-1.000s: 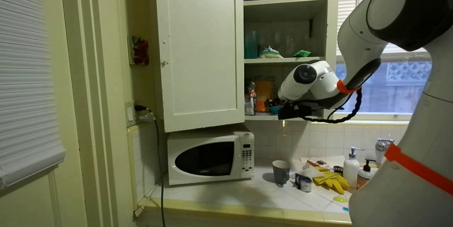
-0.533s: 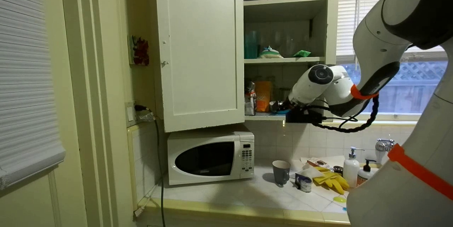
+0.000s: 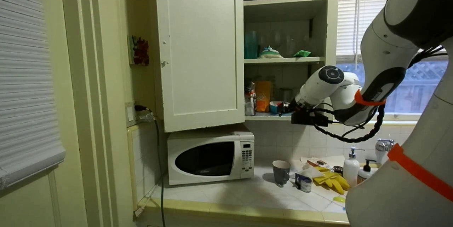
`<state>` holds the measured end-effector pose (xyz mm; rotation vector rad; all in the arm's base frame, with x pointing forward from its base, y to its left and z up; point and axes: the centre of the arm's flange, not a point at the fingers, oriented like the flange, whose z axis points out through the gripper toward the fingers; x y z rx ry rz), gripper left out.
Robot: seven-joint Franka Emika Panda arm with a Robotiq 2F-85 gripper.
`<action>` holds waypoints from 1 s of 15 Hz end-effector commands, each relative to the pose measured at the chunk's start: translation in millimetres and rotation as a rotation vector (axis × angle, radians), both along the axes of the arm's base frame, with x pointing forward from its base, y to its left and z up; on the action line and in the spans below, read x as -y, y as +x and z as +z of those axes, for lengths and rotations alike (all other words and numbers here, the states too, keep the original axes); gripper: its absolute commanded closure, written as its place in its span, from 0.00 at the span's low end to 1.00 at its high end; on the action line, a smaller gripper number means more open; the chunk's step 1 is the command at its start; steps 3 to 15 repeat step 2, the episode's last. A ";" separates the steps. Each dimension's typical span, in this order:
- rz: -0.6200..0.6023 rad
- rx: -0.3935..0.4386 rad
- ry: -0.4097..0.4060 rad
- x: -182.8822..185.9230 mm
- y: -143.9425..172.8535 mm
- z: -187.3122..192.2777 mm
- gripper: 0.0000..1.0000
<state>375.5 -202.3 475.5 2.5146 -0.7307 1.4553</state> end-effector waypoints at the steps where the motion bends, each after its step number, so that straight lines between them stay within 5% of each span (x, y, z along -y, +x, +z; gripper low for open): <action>1: 0.002 0.000 0.000 -1.0 0.7 0.2 0.00; 15: 0.003 0.001 0.001 -1.3 0.9 0.2 0.00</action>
